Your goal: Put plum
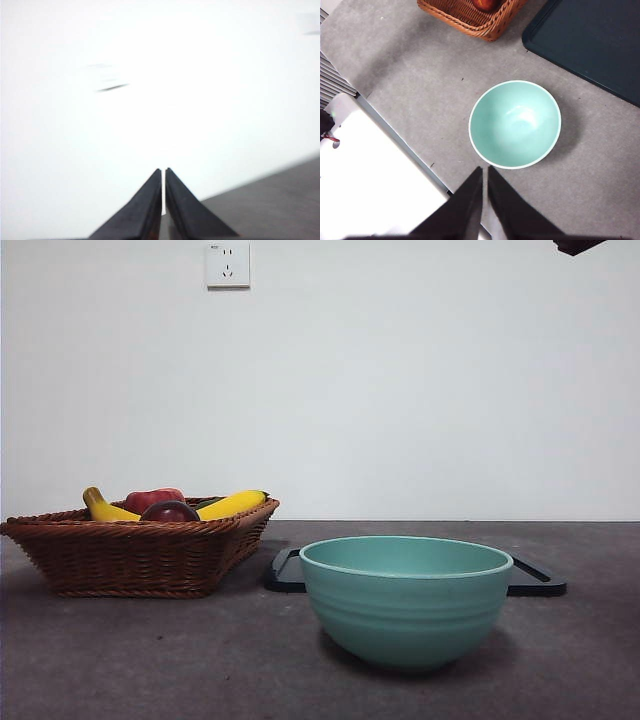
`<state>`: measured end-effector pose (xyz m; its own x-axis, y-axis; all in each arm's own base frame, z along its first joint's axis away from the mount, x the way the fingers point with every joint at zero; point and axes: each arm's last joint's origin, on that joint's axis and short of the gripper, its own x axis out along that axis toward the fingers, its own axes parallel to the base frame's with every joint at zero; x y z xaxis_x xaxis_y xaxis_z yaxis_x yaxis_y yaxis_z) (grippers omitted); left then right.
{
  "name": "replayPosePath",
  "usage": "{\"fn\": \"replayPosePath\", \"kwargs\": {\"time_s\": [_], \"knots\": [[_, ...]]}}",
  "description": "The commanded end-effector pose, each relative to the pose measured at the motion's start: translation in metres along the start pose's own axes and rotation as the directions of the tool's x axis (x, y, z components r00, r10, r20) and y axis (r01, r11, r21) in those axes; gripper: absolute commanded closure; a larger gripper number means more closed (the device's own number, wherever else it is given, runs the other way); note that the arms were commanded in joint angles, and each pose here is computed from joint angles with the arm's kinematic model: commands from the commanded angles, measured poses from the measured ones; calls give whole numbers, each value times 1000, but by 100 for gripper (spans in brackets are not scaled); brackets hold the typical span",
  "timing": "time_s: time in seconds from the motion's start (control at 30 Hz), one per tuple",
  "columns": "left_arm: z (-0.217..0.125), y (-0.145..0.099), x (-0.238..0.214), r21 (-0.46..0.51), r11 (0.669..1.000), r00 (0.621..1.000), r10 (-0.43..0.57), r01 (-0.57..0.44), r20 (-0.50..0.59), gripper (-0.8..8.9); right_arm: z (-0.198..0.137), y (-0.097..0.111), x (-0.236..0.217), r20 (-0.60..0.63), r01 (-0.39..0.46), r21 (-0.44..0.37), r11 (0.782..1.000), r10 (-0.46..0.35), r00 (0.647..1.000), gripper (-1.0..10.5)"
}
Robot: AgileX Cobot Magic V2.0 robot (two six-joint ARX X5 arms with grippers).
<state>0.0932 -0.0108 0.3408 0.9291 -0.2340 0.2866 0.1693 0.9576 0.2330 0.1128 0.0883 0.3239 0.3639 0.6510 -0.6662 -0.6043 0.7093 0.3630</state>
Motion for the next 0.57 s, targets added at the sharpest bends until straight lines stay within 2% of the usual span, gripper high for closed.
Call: {"fn": "replayPosePath", "kwargs": {"time_s": [0.03, 0.13, 0.27, 0.57], "knots": [[-28, -2, -9, -56, 991, 992, 123, -125, -27, 805, 4, 3, -2, 15, -8, -24, 1000, 9, 1000, 942], [-58, -7, -18, -72, 982, 982, 169, -175, -80, 805, 4, 3, -2, 15, -8, -24, 1000, 9, 1000, 942], [-92, -13, -27, -103, 977, 975, 174, -189, -141, 805, 4, 3, -2, 15, -8, -24, 1000, 9, 1000, 942], [-136, -24, -39, -144, 971, 947, 141, -189, -290, 805, 4, 3, -2, 15, -8, -24, 1000, 9, 1000, 942]]}}
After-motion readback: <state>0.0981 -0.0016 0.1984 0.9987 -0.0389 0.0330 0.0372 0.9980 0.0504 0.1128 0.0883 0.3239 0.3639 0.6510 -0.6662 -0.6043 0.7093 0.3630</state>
